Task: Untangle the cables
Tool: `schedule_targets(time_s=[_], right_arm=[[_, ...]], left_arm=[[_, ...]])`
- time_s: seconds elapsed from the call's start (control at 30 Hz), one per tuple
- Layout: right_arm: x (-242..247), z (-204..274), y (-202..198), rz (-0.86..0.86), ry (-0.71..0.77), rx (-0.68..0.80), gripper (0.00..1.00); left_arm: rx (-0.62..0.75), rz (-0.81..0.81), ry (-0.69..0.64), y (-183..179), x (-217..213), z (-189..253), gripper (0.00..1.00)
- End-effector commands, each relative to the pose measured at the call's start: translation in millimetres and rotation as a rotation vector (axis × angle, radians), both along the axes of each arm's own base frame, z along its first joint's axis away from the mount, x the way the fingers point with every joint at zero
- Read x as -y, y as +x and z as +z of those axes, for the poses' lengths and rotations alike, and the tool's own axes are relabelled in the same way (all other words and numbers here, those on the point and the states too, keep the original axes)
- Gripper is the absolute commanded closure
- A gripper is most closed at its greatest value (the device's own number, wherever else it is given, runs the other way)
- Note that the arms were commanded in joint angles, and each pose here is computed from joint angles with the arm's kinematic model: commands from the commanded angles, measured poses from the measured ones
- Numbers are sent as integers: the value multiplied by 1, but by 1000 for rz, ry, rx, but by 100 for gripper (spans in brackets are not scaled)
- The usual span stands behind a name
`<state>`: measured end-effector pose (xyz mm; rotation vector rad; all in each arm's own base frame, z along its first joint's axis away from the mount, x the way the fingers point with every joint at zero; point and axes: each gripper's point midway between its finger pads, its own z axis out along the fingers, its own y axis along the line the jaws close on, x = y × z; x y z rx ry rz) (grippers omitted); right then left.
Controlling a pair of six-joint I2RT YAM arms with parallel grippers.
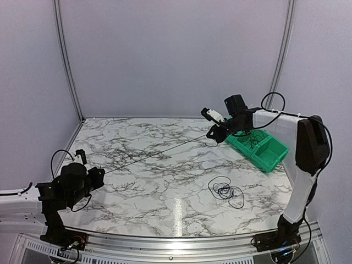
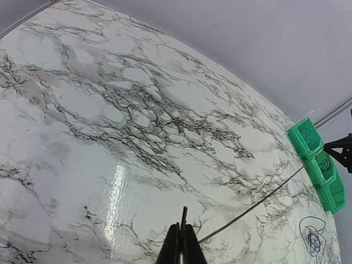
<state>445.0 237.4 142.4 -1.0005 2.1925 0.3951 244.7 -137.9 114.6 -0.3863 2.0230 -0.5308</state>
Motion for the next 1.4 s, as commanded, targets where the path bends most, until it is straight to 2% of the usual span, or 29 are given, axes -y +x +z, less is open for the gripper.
schedule_targets(time_s=[0.0, 0.03, 0.1, 0.13, 0.2, 0.27, 1.03, 1.23, 1.37], right_arm=[[99, 30, 48, -269, -105, 131, 100], [100, 35, 47, -269, -96, 137, 100], [101, 48, 43, -268, -75, 159, 100], [102, 55, 42, -273, -68, 172, 100], [106, 69, 40, -286, -64, 203, 100], [113, 80, 40, -305, -73, 234, 100], [240, 248, 31, -607, -201, 612, 100], [274, 263, 36, -688, -267, 657, 100], [290, 257, 43, -715, -289, 650, 100]], left_arm=[[-20, -7, 126, -3, -14, -20, 100], [-1, -79, 107, -2, 0, -16, 97], [4, -186, 80, -3, 23, -11, 68], [4, -209, 96, 0, 29, -8, 59], [-4, -227, 119, 3, 34, -7, 47], [-10, -221, 132, 5, 35, -8, 43], [-44, -203, 203, 19, 41, -21, 41], [-52, -219, 198, 20, 47, -23, 42], [-57, -227, 191, 20, 49, -24, 42]])
